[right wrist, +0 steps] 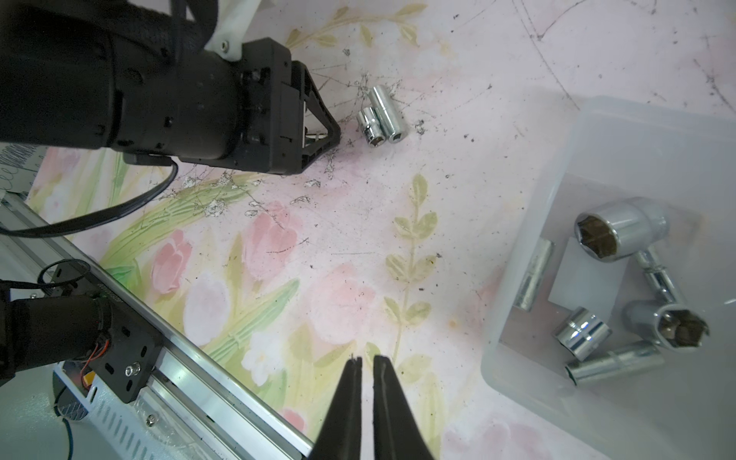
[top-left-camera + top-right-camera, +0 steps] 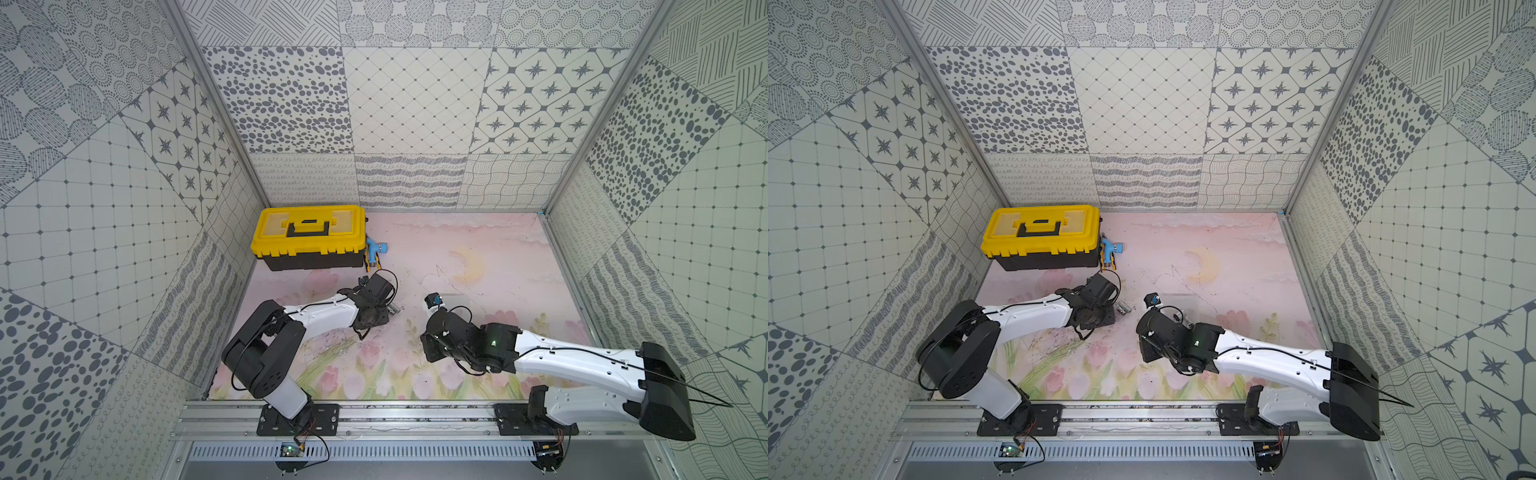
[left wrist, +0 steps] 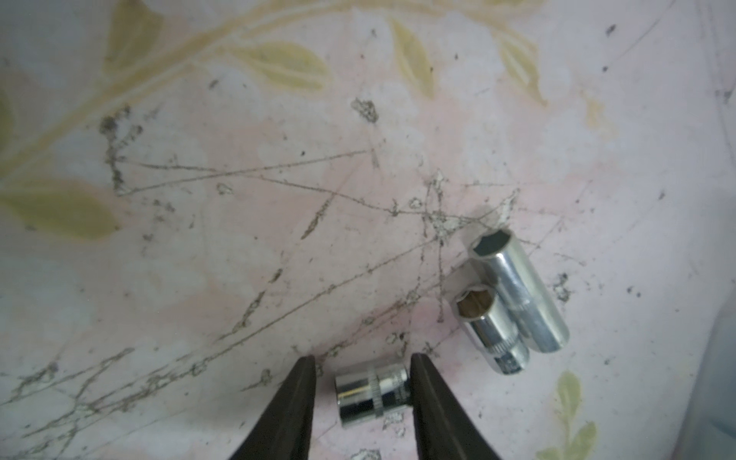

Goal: Put the socket on the desktop into the storage box
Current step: Pick up the socket head at the center of the board.

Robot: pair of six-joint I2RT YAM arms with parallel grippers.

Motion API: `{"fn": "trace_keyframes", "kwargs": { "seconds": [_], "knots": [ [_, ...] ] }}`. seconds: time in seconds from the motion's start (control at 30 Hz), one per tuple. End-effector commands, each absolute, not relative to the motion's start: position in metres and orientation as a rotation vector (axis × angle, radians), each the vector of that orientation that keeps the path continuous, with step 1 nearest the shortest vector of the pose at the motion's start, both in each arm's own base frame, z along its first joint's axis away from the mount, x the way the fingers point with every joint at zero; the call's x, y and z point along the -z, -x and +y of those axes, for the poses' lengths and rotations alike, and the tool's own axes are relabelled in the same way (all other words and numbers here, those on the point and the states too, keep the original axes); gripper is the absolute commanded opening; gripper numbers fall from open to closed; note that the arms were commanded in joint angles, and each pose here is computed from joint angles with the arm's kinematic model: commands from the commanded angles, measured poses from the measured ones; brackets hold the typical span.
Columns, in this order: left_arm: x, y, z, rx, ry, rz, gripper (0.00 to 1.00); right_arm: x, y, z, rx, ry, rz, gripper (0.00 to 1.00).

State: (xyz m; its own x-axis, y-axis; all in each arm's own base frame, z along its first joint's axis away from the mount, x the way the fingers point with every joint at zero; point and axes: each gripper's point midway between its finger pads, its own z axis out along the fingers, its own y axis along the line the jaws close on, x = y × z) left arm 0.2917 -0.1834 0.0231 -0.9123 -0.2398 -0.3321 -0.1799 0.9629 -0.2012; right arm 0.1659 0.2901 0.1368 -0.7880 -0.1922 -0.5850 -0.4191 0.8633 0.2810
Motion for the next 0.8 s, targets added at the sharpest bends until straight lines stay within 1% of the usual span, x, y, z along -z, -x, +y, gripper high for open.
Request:
{"fn": "trace_keyframes", "kwargs": {
  "seconds": [0.0, 0.27, 0.5, 0.67, 0.77],
  "knots": [
    [-0.007, -0.271, -0.176, 0.159, 0.282, 2.860, 0.41, -0.154, -0.171, 0.300, -0.588, 0.416, 2.434, 0.12],
    [-0.005, -0.271, -0.175, 0.136, 0.277, 2.867, 0.31, -0.153, -0.172, 0.301, -0.568, 0.426, 2.438, 0.12],
    [-0.007, -0.269, -0.176, 0.146, 0.278, 2.866, 0.15, -0.154, -0.172, 0.299, -0.564, 0.416, 2.432, 0.12],
    [-0.016, -0.268, -0.180, 0.213, 0.303, 2.839, 0.06, -0.156, -0.172, 0.294, -0.567, 0.399, 2.422, 0.11],
    [-0.024, -0.268, -0.185, 0.277, 0.321, 2.820, 0.03, -0.158, -0.172, 0.293, -0.576, 0.394, 2.416, 0.11]
  ]
}}
